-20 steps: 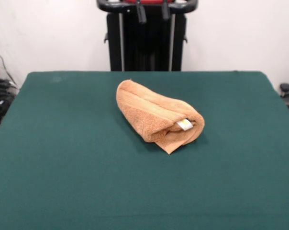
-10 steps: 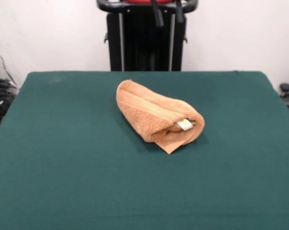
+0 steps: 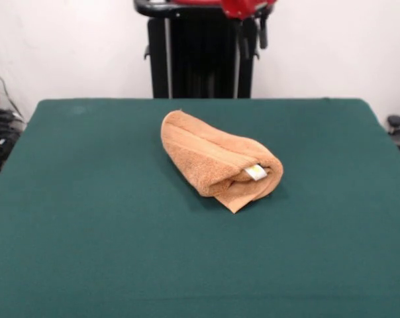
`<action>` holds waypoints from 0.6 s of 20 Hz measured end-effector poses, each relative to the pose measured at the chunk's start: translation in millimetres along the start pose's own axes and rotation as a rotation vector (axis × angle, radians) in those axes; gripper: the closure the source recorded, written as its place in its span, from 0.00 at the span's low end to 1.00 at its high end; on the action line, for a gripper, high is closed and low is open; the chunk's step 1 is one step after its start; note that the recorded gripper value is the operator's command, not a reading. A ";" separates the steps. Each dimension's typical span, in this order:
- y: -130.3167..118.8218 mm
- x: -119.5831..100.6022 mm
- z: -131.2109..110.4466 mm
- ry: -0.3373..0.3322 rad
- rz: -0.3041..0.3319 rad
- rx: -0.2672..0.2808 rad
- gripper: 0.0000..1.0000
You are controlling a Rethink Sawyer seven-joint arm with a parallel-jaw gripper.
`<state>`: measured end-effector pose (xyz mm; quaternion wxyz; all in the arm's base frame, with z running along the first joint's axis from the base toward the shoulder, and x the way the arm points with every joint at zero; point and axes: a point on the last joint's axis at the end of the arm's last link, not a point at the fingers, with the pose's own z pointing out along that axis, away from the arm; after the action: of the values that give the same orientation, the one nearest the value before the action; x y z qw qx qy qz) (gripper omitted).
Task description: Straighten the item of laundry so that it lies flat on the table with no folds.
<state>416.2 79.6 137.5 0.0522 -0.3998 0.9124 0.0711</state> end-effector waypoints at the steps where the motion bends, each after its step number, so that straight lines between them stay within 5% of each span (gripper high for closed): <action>1: 0.6 -0.4 0.7 0.004 -0.004 -0.005 0.00; 6: 18.9 -7.2 13.9 0.062 -0.114 -0.118 0.00; 12: 21.3 -25.8 -0.7 0.020 -0.171 -0.141 0.00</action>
<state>417.9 112.4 143.9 0.0209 -0.4796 0.8681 0.1262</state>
